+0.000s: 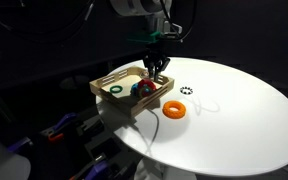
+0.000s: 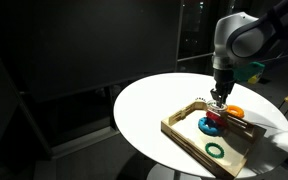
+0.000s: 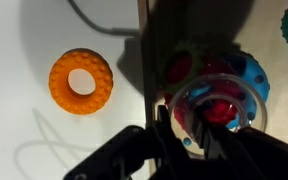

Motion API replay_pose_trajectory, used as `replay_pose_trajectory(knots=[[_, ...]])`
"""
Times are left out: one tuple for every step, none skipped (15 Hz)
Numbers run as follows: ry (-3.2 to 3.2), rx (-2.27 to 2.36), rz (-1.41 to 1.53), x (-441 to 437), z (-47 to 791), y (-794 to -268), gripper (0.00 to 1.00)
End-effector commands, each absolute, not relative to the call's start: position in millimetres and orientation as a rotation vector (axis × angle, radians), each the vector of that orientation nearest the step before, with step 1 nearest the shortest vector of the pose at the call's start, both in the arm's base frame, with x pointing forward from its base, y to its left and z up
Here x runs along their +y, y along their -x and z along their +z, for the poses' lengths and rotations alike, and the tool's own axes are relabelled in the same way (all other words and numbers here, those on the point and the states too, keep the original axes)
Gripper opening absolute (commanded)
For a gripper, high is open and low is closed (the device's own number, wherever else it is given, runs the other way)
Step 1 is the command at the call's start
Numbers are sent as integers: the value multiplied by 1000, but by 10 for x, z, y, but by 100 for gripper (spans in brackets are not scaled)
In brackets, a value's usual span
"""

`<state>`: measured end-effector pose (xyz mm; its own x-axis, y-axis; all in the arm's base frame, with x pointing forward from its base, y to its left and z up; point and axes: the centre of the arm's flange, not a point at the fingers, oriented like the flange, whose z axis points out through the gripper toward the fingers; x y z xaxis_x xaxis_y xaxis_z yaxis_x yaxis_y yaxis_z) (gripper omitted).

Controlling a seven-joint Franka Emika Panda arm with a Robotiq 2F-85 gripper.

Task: Put the transparent ring in the box

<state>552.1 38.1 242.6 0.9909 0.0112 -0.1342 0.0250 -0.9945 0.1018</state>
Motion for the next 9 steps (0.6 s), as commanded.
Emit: replay_pose_trajectory(knots=[[-3010, 129, -181, 462, 2433, -5326, 13], [-3007, 142, -187, 482, 2411, -5307, 13], [-3001, 155, -194, 496, 2385, -5286, 16], [-2995, 166, -200, 508, 2366, -5271, 17], [-2990, 175, -206, 516, 2348, -5256, 24], [-2985, 183, -211, 521, 2331, -5243, 43], [-2981, 188, -217, 523, 2317, -5232, 53], [-2979, 192, -221, 523, 2309, -5226, 60], [-2977, 194, -224, 521, 2305, -5224, 67]])
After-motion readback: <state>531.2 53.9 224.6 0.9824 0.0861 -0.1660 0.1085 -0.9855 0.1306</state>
